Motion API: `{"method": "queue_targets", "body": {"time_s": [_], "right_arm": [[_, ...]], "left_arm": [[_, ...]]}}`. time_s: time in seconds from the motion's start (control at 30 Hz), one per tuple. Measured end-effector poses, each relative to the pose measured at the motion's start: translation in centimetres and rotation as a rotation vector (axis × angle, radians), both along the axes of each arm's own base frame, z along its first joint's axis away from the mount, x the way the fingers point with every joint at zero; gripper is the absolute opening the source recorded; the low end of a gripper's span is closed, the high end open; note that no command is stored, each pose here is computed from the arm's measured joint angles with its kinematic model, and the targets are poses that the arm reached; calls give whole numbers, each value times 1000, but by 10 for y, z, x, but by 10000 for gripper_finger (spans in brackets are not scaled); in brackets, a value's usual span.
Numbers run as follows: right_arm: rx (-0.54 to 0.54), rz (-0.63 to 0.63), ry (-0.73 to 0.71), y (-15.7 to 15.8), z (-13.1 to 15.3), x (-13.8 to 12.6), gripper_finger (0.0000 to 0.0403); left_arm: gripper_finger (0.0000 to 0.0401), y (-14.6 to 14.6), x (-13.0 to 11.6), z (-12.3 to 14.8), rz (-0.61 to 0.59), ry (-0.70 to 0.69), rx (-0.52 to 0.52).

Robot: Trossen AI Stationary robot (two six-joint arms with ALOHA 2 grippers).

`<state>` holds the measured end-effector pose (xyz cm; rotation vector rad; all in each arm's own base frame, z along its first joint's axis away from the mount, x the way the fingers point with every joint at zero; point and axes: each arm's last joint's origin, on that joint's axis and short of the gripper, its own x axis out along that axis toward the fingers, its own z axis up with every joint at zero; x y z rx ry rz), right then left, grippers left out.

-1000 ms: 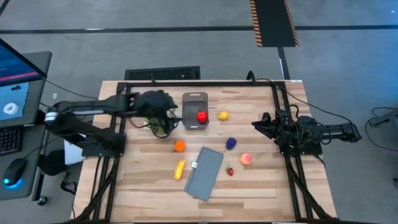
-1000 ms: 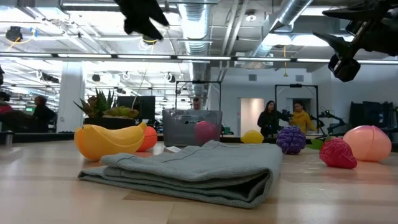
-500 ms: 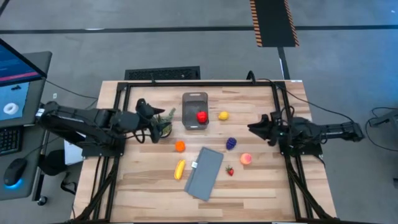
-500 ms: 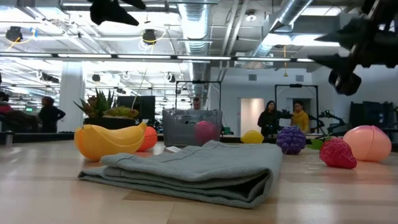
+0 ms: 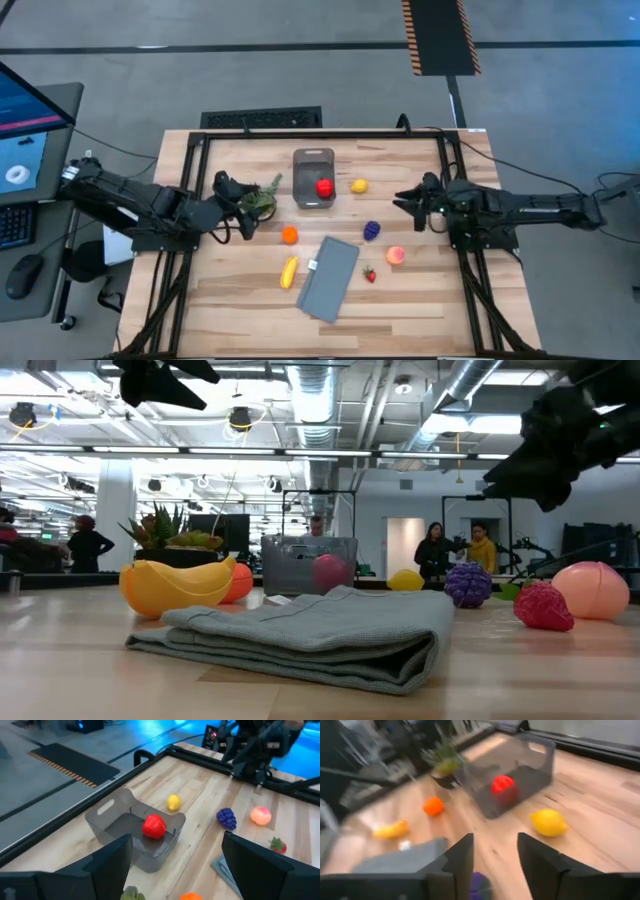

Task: Pick and placing Produce into tupperware
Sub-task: Put the yellow lemon into the black bin

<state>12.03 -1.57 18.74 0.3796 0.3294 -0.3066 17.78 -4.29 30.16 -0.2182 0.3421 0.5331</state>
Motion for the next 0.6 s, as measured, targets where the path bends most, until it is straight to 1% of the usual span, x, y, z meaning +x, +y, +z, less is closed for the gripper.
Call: {"method": "queue_targets", "body": {"time_s": [0.17,0.3,0.43,0.6], "right_arm": [[-36,-38,91,-10,7,12,235],[-87,7,187,-18,13,25,266],[-121,44,303,-30,19,42,271],[-155,101,362,-53,30,65,271]], "left_arm": [[295,-6,-6,-4,33,9,-1],[295,-12,-12,-8,57,12,-17],[295,-20,-18,-9,78,-12,-18],[295,-27,-25,-11,89,-38,-17]]}}
